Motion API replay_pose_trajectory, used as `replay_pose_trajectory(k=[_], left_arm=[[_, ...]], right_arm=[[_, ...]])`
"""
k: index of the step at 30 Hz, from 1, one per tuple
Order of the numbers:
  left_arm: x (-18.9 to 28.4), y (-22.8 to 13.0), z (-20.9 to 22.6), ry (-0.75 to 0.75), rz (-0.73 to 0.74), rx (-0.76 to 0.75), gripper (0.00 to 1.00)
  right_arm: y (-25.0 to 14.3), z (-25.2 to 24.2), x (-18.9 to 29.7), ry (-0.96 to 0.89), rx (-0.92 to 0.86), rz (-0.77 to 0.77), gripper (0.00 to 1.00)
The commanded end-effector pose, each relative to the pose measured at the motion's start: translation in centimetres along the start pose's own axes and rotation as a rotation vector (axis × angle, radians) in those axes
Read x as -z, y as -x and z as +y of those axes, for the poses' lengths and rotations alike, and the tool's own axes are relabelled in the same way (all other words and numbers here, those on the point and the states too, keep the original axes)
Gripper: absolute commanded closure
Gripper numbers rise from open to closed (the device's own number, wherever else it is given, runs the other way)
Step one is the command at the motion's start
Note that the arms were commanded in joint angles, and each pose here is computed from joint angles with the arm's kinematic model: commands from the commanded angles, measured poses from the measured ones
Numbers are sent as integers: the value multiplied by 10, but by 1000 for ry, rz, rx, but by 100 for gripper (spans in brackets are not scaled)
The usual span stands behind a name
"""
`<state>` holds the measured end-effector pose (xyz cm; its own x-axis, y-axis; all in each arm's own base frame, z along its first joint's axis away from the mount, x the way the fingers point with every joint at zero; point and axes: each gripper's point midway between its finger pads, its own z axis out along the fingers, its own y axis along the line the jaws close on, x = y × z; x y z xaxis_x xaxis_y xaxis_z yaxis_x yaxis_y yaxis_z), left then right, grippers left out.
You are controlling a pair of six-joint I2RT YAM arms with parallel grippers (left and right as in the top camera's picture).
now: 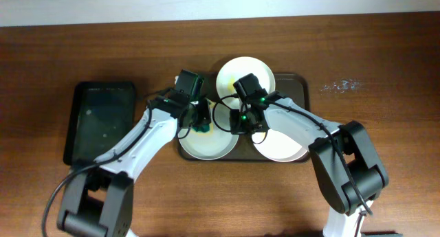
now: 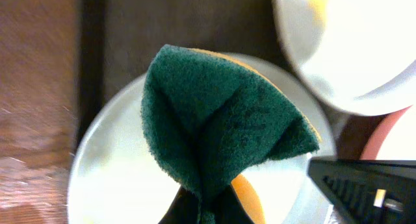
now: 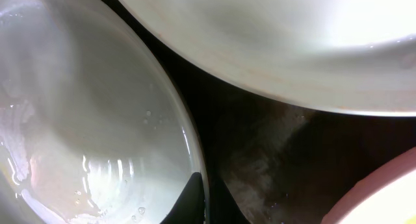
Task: Clean dirty plates on tray and stack at the side
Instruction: 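Scrub the pale blue plate with the sponge while the right gripper holds it, then lift the pale blue plate with the right gripper and place it right of the tray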
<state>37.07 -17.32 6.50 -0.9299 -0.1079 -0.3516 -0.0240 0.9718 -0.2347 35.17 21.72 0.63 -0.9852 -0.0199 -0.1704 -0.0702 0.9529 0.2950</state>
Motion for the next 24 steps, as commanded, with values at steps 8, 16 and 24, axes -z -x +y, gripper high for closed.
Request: replay_pose_trajectory(k=[8, 16, 24], left_arm=[[-15, 6, 98, 522, -18, 7, 100], [114, 53, 66, 252, -250, 123, 100], [121, 32, 142, 360, -134, 290, 100]], right_arm=[[-1, -14, -8, -66, -3, 2, 96], [24, 15, 47, -69, 229, -93, 96], [71, 40, 214, -972, 499, -537, 96]])
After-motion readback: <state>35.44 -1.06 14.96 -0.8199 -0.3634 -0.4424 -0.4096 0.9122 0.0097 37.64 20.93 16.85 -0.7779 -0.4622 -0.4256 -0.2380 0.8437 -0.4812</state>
